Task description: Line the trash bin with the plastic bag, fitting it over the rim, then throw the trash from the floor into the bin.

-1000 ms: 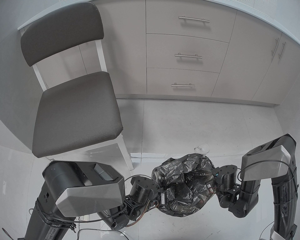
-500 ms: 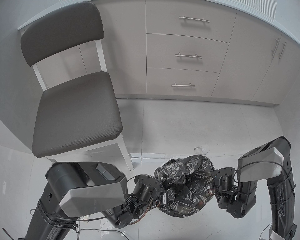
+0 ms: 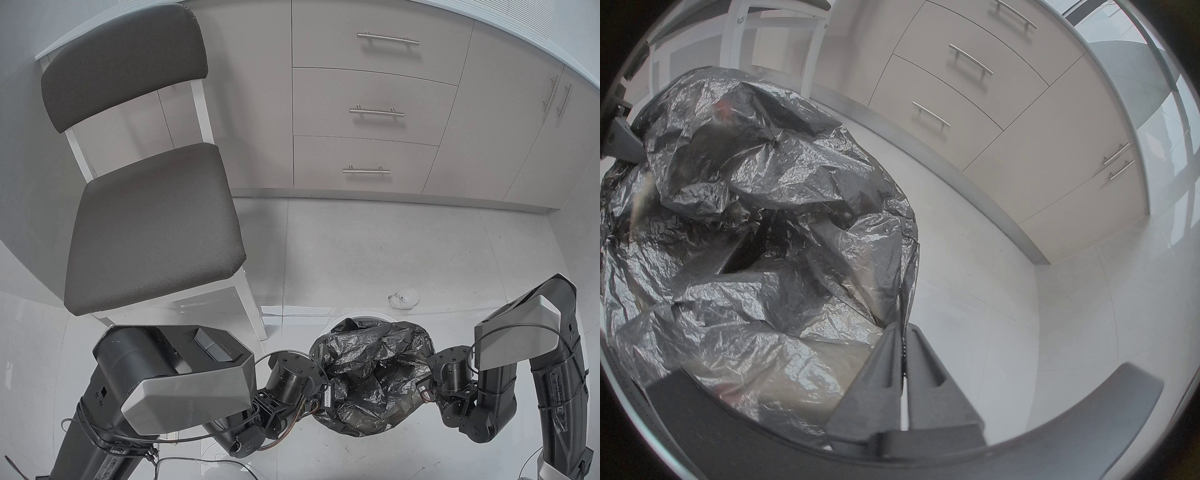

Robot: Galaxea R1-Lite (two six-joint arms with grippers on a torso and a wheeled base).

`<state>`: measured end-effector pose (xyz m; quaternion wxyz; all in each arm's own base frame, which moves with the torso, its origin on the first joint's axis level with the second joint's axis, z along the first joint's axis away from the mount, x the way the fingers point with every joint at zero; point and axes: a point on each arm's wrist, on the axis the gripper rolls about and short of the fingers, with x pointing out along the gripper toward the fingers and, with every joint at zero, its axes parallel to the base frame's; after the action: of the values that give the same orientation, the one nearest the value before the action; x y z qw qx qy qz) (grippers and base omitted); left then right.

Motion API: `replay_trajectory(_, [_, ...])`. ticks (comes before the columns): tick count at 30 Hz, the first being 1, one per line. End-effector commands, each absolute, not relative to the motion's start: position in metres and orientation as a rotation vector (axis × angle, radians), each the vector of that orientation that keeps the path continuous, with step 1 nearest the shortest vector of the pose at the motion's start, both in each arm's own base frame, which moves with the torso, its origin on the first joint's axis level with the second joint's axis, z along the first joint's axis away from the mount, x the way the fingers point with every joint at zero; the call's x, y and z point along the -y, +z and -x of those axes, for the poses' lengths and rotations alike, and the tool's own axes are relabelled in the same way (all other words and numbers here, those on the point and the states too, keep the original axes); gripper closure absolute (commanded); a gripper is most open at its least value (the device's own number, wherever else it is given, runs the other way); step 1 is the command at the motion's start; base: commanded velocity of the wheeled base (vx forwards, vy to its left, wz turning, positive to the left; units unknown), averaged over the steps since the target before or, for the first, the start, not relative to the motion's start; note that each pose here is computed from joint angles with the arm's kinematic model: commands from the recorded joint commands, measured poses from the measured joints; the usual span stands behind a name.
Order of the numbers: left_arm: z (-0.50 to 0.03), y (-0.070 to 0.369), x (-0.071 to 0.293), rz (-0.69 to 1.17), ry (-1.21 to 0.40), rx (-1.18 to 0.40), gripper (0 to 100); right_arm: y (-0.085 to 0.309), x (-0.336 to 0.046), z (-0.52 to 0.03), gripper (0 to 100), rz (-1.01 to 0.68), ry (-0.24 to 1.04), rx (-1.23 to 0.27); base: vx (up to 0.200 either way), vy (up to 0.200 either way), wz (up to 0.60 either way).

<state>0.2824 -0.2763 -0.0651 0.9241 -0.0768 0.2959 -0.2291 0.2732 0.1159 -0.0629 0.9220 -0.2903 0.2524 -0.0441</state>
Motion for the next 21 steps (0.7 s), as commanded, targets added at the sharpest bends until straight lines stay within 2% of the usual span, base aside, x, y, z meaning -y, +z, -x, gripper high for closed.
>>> replay_trajectory(1, [-0.2838,-0.0670,0.2755,0.159,-0.464,-0.607,100,-0.0644,-0.1180,-0.2767,100,0.579,-0.093,-0.499,0.000,0.000,0.00])
replay_trajectory(13, [-0.2841,-0.0675,0.2750,0.167,-0.470,-0.590,100,-0.0716,-0.1193,-0.2751,100,0.583,-0.086,-0.515,0.000,0.000,0.00])
replay_trajectory(14, [-0.2841,-0.0675,0.2750,0.167,-0.470,-0.590,100,-0.0738,-0.1192,-0.2749,0,0.585,-0.085,-0.521,0.000,0.000,0.00])
replay_trajectory(21, [-0.2832,-0.0677,0.2741,0.165,-0.470,-0.592,100,-0.0647,-0.1206,-0.2744,0,0.553,-0.081,-0.498,0.000,0.000,0.00])
